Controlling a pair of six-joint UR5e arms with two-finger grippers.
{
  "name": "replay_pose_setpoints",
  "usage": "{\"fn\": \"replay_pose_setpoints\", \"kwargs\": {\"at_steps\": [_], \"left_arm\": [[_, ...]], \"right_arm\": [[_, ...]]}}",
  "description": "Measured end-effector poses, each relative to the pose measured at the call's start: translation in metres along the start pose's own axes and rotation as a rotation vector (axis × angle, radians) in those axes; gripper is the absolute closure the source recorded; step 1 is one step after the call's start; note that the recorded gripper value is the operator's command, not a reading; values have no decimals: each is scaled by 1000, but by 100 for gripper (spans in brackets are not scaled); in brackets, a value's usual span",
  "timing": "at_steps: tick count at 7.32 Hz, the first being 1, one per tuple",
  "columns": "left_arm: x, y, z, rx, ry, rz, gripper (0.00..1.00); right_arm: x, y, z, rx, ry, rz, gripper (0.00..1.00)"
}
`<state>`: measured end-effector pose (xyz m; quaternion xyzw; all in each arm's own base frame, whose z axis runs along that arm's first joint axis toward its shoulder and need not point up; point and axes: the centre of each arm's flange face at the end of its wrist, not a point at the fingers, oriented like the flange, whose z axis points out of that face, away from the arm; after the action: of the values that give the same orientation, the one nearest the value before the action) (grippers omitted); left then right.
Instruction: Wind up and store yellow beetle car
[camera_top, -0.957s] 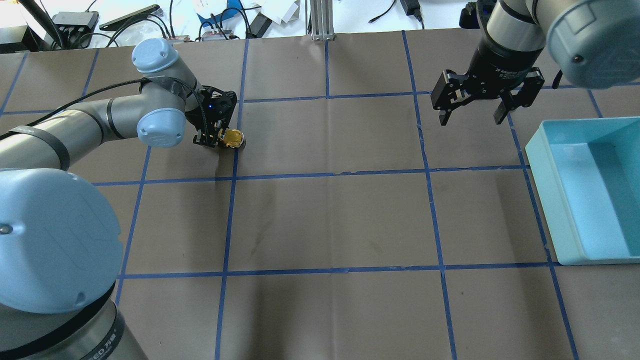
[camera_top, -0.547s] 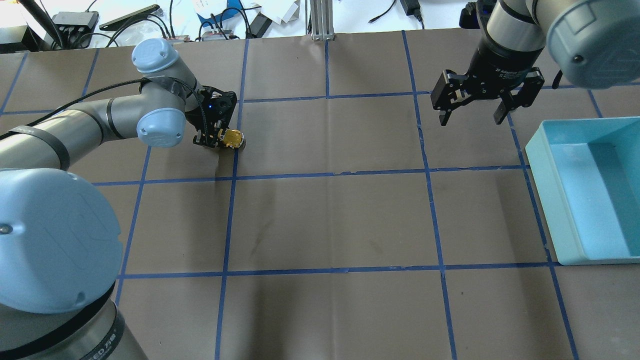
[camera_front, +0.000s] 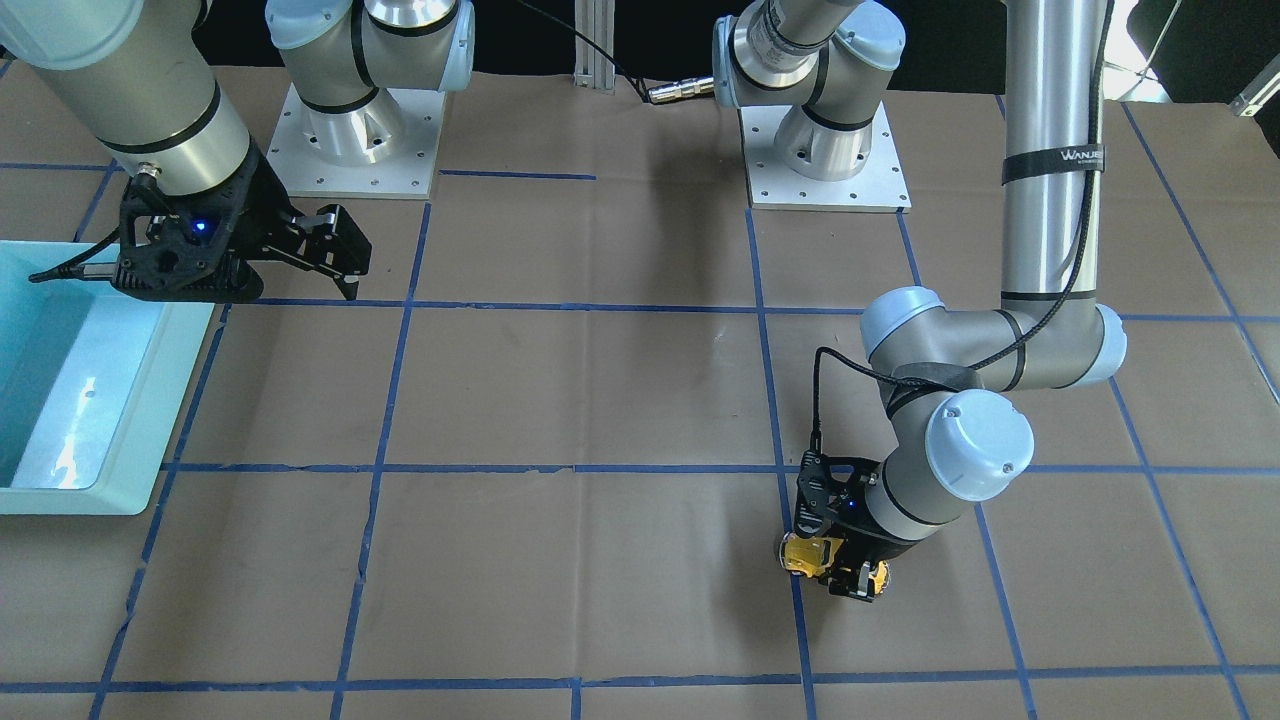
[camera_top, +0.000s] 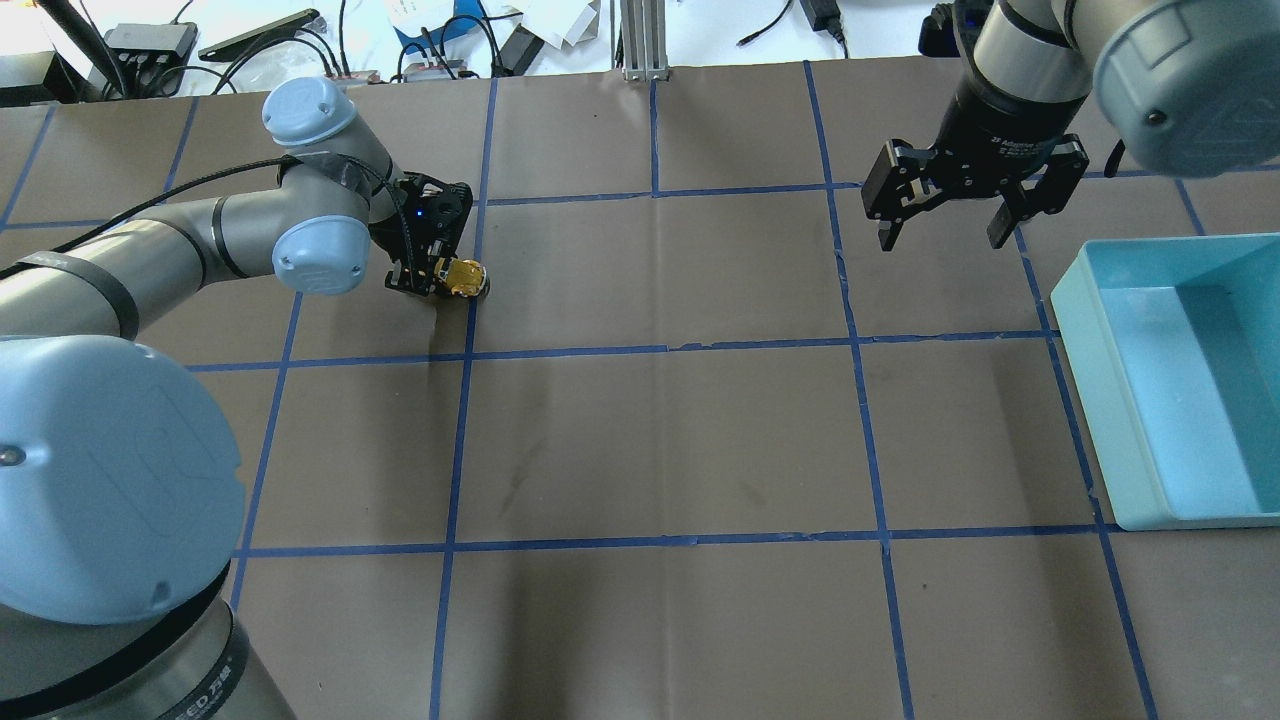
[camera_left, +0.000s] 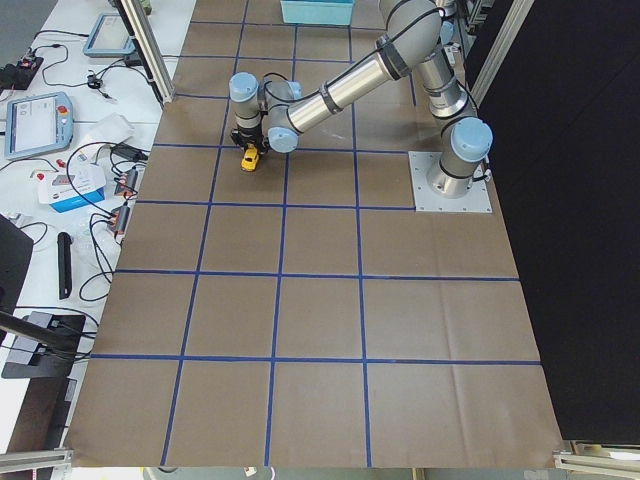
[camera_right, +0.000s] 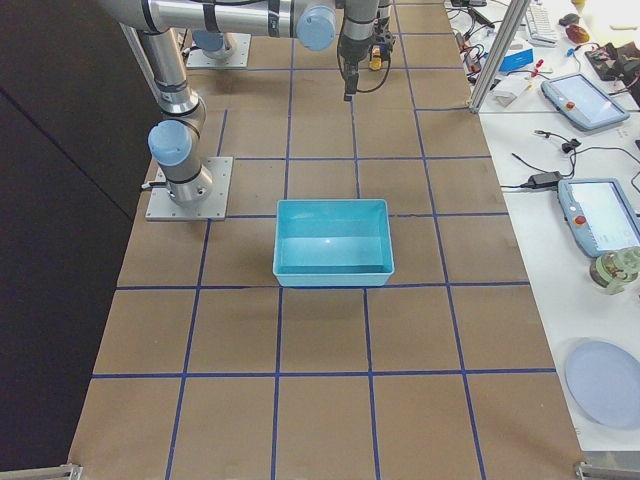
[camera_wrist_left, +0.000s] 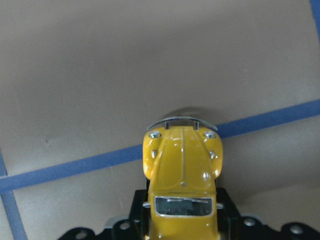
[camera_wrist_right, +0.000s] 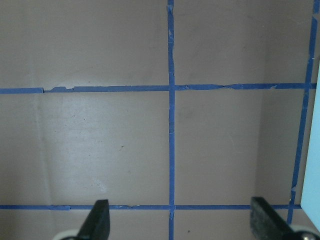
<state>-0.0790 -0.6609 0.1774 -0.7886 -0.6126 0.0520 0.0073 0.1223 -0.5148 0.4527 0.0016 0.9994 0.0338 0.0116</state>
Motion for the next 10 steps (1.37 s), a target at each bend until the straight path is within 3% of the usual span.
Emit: {"fn": "replay_pose_setpoints", "kwargs": {"at_steps": [10], "left_arm": [[-3, 9, 1, 1, 4, 43, 81]], "right_arm": [[-1, 1, -1, 3, 0, -2, 0]]}}
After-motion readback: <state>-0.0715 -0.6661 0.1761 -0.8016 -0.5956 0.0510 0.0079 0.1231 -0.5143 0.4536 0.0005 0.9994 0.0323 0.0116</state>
